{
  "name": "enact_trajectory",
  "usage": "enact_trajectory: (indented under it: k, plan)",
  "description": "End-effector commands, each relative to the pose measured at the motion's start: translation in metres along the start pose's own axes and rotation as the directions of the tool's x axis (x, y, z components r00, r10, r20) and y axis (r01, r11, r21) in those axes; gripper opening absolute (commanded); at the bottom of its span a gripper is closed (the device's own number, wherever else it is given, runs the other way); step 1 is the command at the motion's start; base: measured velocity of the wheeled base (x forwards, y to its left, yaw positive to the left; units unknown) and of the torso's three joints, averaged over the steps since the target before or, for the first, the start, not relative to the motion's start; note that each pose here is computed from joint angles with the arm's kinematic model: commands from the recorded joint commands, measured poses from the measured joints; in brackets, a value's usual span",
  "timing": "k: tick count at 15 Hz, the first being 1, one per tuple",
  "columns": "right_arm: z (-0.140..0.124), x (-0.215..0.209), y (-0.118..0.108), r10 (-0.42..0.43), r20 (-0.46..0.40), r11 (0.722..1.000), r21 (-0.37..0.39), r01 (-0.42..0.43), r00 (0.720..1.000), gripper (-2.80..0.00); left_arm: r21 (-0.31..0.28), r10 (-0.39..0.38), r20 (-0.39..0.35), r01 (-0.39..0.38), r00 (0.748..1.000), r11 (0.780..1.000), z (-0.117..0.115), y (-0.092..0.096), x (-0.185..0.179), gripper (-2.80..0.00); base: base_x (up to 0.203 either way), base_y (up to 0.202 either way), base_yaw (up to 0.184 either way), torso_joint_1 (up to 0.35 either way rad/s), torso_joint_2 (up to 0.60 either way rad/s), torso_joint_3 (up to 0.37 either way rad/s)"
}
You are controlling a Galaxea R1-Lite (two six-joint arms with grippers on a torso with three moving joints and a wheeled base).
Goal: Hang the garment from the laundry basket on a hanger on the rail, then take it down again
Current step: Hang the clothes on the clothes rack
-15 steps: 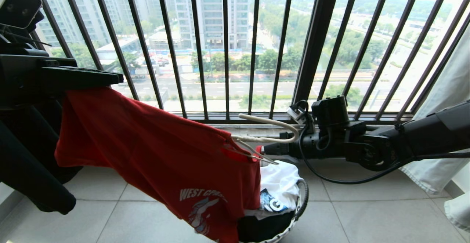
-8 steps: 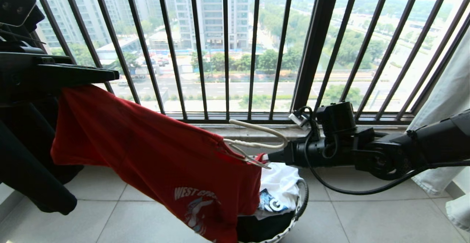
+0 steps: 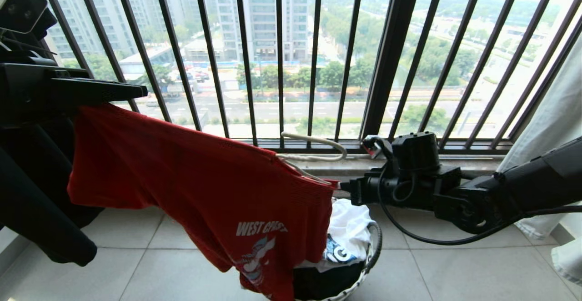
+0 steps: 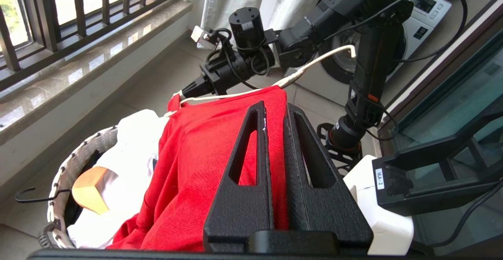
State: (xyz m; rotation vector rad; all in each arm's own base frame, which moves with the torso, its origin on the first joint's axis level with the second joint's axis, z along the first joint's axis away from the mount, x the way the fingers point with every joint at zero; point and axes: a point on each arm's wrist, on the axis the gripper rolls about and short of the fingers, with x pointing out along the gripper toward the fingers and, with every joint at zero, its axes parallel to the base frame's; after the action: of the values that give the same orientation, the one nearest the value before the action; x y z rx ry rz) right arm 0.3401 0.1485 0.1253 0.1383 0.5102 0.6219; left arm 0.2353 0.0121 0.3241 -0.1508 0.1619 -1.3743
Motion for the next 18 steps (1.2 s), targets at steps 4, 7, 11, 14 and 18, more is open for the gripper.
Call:
enact_trajectory:
  k: [4,7,11,14,18]
  plan:
    - [-0.009,0.01,0.024,-0.033,0.017,0.999,-0.015,0.034,0.999,-2.8,-0.004,-0.008,0.003,0.008,1.0,1.0,-0.001,0.001,0.0,-2.8,0.0,0.0,0.0,0.0,0.0,0.0]
    - [0.001,-0.009,0.033,0.01,0.03,1.0,0.021,-0.011,0.999,-2.8,-0.002,-0.008,0.003,0.008,1.0,1.0,0.0,0.0,0.0,-2.8,0.0,0.0,0.0,0.0,0.0,0.0]
    - [0.009,-0.033,0.047,0.244,-0.08,0.963,0.133,-0.233,0.966,-2.8,0.0,-0.001,0.004,0.001,1.0,1.0,0.0,0.0,-0.002,-2.8,0.0,0.0,0.0,0.0,0.0,0.0]
    - [0.013,-0.035,0.05,0.352,-0.102,0.922,0.21,-0.326,0.931,0.0,0.0,0.004,0.006,-0.004,1.0,1.0,0.0,0.0,-0.003,-2.8,0.0,0.0,0.0,0.0,0.0,0.0]
    - [0.009,-0.034,0.049,0.36,-0.122,0.914,0.247,-0.323,0.925,0.0,0.004,0.012,0.007,-0.012,1.0,1.0,0.002,-0.001,-0.005,-2.8,0.0,0.0,0.0,0.0,0.0,0.0]
